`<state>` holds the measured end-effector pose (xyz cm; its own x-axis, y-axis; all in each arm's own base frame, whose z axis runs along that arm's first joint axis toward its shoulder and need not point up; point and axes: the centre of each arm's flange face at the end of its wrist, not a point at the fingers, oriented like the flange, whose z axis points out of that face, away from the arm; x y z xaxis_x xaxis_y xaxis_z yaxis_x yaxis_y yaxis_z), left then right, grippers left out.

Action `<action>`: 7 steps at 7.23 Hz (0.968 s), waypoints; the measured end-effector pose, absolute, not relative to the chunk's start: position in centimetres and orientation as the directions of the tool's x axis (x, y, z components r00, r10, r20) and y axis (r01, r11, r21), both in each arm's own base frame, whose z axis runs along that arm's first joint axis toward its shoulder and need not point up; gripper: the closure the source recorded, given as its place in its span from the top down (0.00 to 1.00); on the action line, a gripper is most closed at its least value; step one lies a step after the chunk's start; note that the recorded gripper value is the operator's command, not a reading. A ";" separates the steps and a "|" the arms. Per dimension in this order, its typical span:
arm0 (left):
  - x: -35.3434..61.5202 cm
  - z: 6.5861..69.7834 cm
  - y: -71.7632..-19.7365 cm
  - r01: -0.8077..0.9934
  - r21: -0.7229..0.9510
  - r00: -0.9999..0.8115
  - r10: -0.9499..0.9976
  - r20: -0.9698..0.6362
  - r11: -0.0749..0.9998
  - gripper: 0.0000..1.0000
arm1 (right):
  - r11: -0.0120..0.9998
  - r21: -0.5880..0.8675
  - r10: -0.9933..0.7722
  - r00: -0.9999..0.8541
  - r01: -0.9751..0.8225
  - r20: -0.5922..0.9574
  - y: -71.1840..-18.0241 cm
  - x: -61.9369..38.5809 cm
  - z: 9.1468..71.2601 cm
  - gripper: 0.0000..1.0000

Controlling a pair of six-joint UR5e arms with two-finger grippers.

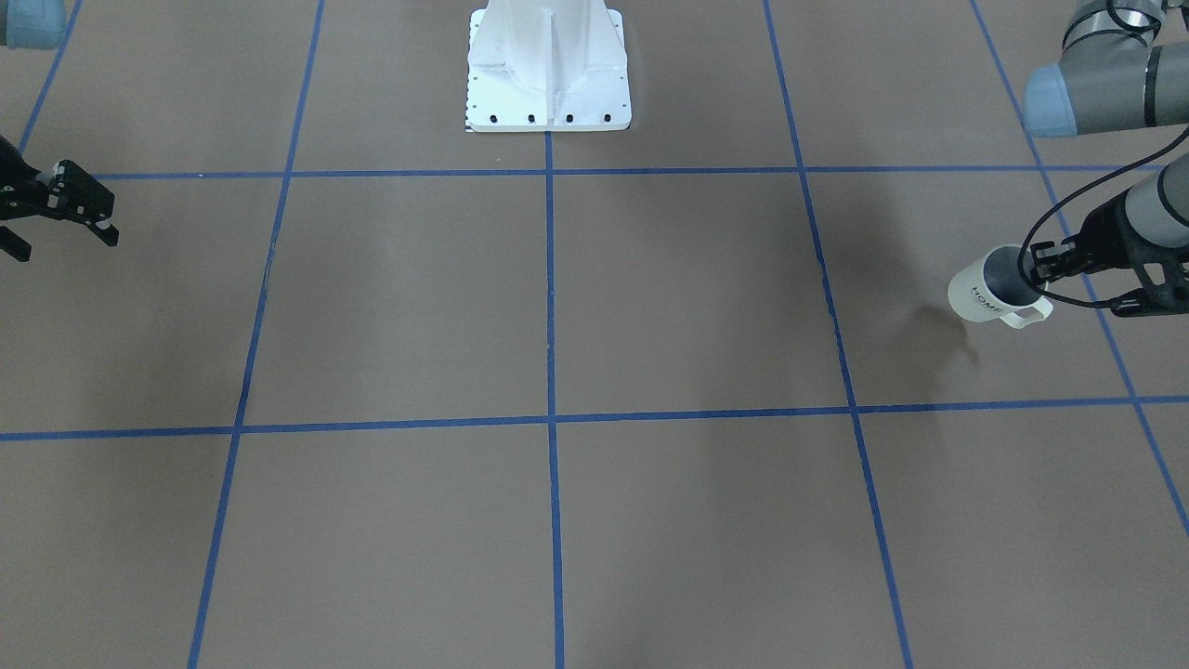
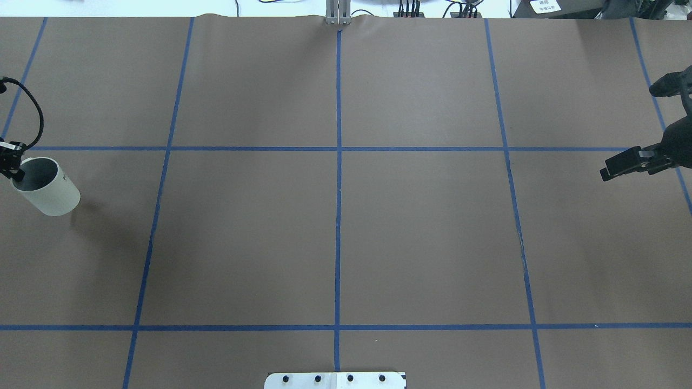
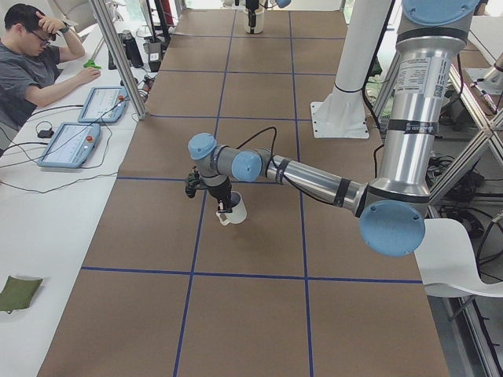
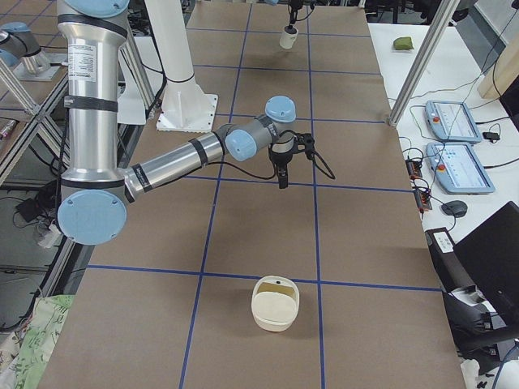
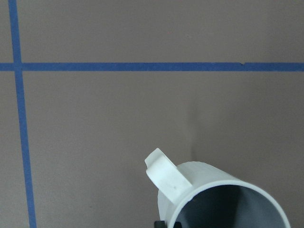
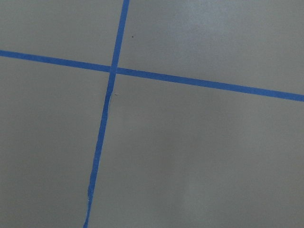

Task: Left arm hands cup to right arm to dump lemon

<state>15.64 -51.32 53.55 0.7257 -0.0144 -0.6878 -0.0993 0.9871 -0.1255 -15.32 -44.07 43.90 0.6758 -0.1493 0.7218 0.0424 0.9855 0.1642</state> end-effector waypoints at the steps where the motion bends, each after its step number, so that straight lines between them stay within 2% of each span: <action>1: 16.0 53.7 -51.1 -0.108 -0.131 0.723 -0.013 -0.690 0.985 0.00 | 0.984 0.173 -0.156 0.675 0.043 0.721 -44.0 -15.2 43.7 1.00; 2: 16.8 53.9 -50.8 -0.123 -0.135 0.723 -0.005 -0.691 0.983 0.00 | 0.983 0.177 -0.159 0.672 0.042 0.723 -44.0 -15.2 43.4 1.00; 4: 18.2 54.0 -50.4 -0.147 -0.139 0.723 0.011 -0.690 0.979 0.99 | 0.984 0.176 -0.157 0.672 0.040 0.724 -44.0 -15.1 43.3 1.00; 7: 18.3 52.6 -50.2 -0.158 -0.093 0.717 0.050 -0.695 0.983 1.00 | 0.980 0.193 -0.171 0.687 0.046 0.706 -44.0 -13.8 44.3 1.00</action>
